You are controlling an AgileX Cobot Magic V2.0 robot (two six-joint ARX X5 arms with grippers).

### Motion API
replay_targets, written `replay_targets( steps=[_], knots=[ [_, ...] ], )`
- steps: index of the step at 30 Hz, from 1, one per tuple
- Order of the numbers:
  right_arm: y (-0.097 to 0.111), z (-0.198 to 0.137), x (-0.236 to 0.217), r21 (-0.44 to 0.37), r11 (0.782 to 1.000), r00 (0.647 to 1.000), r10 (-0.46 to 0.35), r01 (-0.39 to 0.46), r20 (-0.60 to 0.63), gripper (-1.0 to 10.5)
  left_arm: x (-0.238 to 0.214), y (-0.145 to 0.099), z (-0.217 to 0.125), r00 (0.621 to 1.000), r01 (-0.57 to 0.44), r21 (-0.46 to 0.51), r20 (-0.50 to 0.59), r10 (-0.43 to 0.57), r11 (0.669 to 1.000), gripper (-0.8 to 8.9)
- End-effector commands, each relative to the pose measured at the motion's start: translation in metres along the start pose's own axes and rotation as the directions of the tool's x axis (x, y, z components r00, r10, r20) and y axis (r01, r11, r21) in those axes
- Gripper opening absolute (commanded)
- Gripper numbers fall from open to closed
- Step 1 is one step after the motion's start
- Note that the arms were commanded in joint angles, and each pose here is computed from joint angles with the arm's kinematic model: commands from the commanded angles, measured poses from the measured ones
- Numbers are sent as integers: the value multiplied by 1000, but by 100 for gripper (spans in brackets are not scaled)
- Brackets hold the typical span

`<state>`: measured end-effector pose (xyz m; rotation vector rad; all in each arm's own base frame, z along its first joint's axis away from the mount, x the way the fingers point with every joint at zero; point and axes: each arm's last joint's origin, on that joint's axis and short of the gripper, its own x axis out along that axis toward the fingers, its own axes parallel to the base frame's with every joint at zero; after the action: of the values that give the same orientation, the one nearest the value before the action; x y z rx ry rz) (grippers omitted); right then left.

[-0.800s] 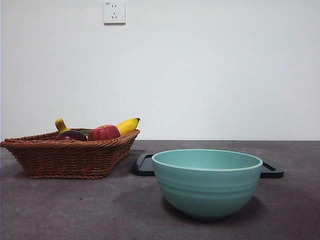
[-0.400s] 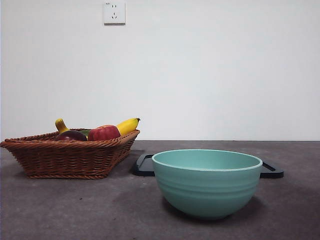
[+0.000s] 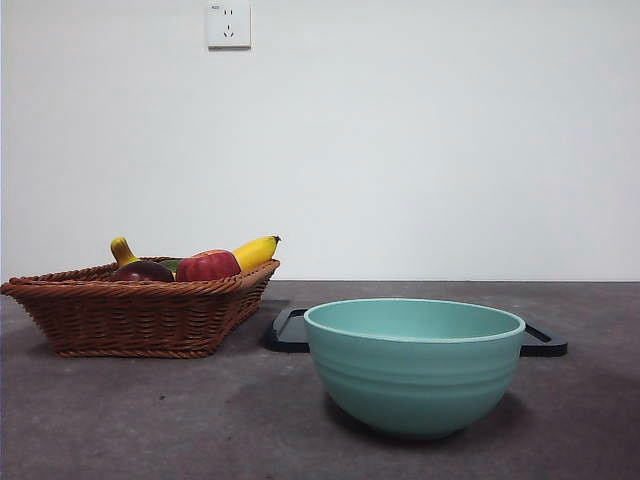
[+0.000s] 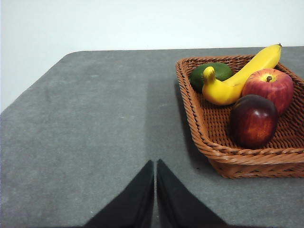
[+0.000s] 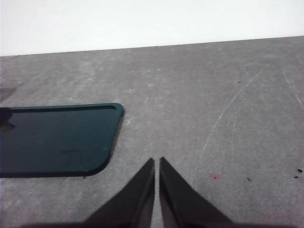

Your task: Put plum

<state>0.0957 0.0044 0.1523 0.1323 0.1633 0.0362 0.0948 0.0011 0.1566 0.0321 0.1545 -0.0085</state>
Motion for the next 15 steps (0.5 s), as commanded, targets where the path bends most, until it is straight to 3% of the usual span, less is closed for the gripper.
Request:
replay_targets(
  steps=[1,15],
  knots=[
    [0,-2,0,7,1000,1000,-5,5,-4,5,2,0,-7,1000,-2,-4,-25,2,1000,8],
    [1,6,0,33,999,997,6,-8,78,5,2,0,-7,1000,-2,-4,-25,2,1000,8]
  ],
)
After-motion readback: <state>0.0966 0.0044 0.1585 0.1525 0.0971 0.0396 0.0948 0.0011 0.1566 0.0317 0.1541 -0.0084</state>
